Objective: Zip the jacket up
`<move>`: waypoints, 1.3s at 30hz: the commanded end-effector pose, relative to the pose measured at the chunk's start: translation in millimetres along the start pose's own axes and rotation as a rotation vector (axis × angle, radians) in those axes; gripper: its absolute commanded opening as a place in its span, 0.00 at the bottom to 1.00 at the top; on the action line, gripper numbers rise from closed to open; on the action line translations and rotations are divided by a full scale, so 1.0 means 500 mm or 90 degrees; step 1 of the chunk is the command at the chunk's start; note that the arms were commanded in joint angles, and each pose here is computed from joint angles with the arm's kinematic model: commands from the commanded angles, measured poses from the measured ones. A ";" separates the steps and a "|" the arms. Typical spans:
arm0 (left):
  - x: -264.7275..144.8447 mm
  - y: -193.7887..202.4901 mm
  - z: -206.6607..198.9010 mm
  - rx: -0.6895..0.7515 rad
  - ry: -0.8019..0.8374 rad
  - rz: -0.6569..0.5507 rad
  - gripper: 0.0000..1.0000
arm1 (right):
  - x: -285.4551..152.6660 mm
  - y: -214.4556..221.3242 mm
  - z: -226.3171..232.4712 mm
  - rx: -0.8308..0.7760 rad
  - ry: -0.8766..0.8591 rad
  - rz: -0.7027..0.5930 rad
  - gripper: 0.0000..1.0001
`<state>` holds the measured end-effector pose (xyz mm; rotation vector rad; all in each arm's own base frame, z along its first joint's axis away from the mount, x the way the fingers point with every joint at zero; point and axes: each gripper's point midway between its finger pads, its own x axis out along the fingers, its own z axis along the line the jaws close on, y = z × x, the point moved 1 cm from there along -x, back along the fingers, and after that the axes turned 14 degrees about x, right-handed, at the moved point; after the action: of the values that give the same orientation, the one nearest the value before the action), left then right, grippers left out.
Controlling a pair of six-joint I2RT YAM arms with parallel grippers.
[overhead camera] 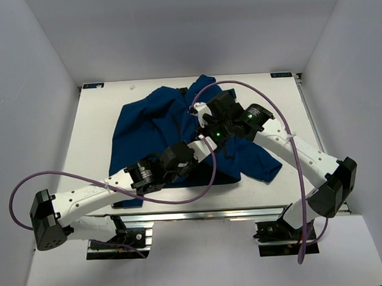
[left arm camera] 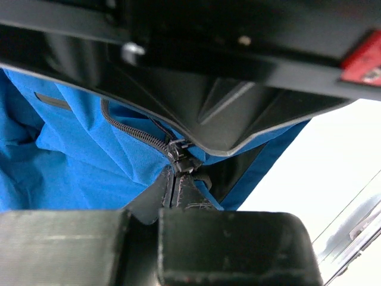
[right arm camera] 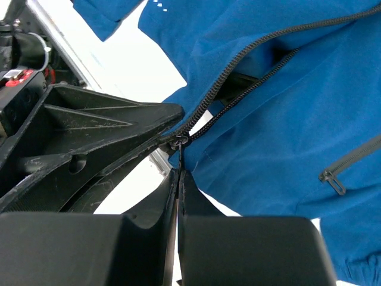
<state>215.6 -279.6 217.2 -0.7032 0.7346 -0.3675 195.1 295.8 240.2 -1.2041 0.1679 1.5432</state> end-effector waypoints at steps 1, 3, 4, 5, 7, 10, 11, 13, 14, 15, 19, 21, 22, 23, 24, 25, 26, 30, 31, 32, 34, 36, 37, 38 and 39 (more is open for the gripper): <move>-0.013 -0.013 -0.005 -0.007 0.012 -0.032 0.00 | -0.028 -0.063 0.006 0.000 0.031 -0.067 0.00; -0.020 -0.017 -0.009 -0.012 0.023 -0.045 0.00 | -0.022 -0.082 -0.014 0.006 0.074 -0.076 0.00; -0.022 -0.017 -0.012 -0.013 0.030 -0.050 0.00 | -0.025 -0.093 -0.036 0.008 0.121 -0.089 0.00; -0.025 -0.020 -0.020 -0.018 0.042 -0.055 0.00 | -0.035 -0.117 -0.038 0.002 0.140 -0.107 0.00; -0.031 -0.019 -0.023 -0.026 0.046 -0.056 0.00 | -0.029 -0.135 -0.086 0.003 0.229 -0.107 0.00; -0.036 -0.014 -0.030 -0.032 0.052 -0.051 0.00 | -0.033 -0.178 -0.113 -0.036 0.298 -0.118 0.00; -0.038 -0.014 -0.034 -0.034 0.056 -0.051 0.00 | -0.033 -0.181 -0.122 -0.046 0.314 -0.112 0.00; -0.040 -0.012 -0.041 -0.039 0.062 -0.050 0.00 | -0.033 -0.195 -0.141 -0.087 0.346 -0.106 0.00; -0.042 -0.011 -0.044 -0.039 0.066 -0.050 0.00 | -0.031 -0.198 -0.146 -0.102 0.352 -0.103 0.00; -0.043 -0.011 -0.045 -0.040 0.067 -0.051 0.00 | -0.028 -0.203 -0.146 -0.122 0.350 -0.103 0.00; -0.056 -0.015 -0.055 -0.044 0.086 -0.067 0.00 | -0.016 -0.225 -0.167 -0.262 0.349 -0.105 0.00; -0.067 -0.023 -0.053 -0.050 0.090 -0.085 0.00 | -0.013 -0.253 -0.181 -0.267 0.341 -0.128 0.00; -0.072 -0.025 -0.052 -0.053 0.092 -0.090 0.00 | -0.018 -0.271 -0.174 -0.267 0.329 -0.143 0.00; -0.080 -0.027 -0.050 -0.062 0.094 -0.096 0.00 | -0.019 -0.282 -0.183 -0.262 0.335 -0.149 0.00; -0.083 -0.028 -0.050 -0.066 0.095 -0.099 0.00 | -0.011 -0.292 -0.206 -0.252 0.352 -0.147 0.00; -0.088 -0.030 -0.053 -0.072 0.103 -0.104 0.00 | -0.015 -0.316 -0.221 -0.247 0.376 -0.172 0.00; -0.093 -0.030 -0.054 -0.083 0.107 -0.109 0.00 | -0.012 -0.329 -0.234 -0.243 0.384 -0.184 0.00; -0.097 -0.020 -0.079 -0.102 0.141 -0.105 0.00 | 0.010 -0.403 -0.325 -0.185 0.409 -0.249 0.00; -0.096 -0.018 -0.090 -0.125 0.154 -0.101 0.00 | 0.008 -0.420 -0.342 -0.178 0.426 -0.268 0.00; -0.098 -0.020 -0.104 -0.131 0.178 -0.104 0.00 | 0.002 -0.457 -0.353 -0.178 0.436 -0.315 0.00; -0.093 -0.011 -0.127 -0.143 0.207 -0.092 0.00 | 0.004 -0.490 -0.403 -0.161 0.474 -0.349 0.00; -0.096 -0.005 -0.153 -0.163 0.243 -0.084 0.00 | -0.005 -0.541 -0.443 -0.141 0.492 -0.406 0.00; -0.097 -0.005 -0.161 -0.168 0.256 -0.086 0.00 | -0.016 -0.558 -0.457 -0.130 0.504 -0.431 0.00; -0.102 -0.010 -0.174 -0.179 0.282 -0.092 0.00 | -0.038 -0.586 -0.477 -0.121 0.514 -0.474 0.00; -0.107 -0.013 -0.184 -0.181 0.303 -0.099 0.00 | -0.040 -0.606 -0.492 -0.114 0.516 -0.498 0.00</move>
<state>159.1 -282.1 203.5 -0.9290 0.9639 -0.4787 501.2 271.8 188.3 -1.7788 0.1896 0.8467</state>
